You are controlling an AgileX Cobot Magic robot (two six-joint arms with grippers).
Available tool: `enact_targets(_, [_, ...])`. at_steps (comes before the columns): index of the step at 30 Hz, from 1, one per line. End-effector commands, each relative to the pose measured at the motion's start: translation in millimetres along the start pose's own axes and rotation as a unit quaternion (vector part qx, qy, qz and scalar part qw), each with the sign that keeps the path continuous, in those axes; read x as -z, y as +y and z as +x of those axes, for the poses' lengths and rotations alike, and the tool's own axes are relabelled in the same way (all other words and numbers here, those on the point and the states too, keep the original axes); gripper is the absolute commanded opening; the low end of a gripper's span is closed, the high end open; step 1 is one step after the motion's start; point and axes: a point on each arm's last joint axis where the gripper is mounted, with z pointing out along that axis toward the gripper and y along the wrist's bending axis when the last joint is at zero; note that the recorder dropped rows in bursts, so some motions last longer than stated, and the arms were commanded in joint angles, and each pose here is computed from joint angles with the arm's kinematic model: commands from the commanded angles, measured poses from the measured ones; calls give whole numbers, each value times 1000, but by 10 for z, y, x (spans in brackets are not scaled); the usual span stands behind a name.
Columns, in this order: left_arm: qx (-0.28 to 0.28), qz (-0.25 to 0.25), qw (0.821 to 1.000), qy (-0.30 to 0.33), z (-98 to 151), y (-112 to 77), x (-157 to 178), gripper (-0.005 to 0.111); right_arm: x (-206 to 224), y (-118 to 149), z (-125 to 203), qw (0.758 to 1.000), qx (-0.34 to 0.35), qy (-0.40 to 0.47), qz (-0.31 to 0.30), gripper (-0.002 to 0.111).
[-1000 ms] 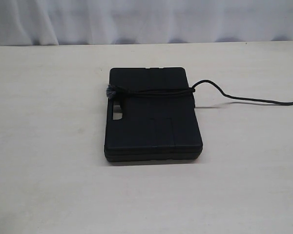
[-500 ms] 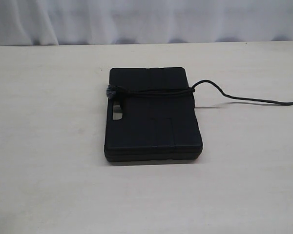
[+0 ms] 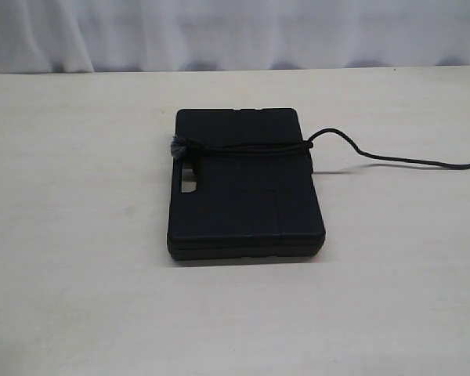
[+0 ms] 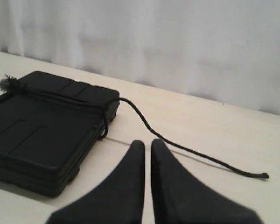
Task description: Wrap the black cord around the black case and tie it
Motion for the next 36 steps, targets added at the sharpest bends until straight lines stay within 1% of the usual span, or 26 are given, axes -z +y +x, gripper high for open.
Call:
enact_targets(1, [-2, 0, 1000, -4, 1, 0, -1, 0, 4, -17, 73, 999, -27, 35, 11, 4])
enact_targets(4, [-2, 0, 1000, -4, 1, 0, -1, 0, 7, -27, 102, 998, -37, 50, 18, 4])
enact_targets(11, [-2, 0, 1000, -4, 1, 0, -1, 0, 7, -27, 100, 998, -38, 49, 18, 4])
enact_targets(13, [-2, 0, 1000, -4, 1, 0, -1, 0, 8, -35, 103, 998, -40, 52, 25, 4])
enact_targets(16, [-2, 0, 1000, -4, 1, 0, -1, 0, 13, -65, 114, 996, -45, 58, 53, 4])
enact_targets(36, [-2, 0, 1000, -4, 1, 0, -1, 0, 13, -61, 121, 995, -52, 62, 51, 4])
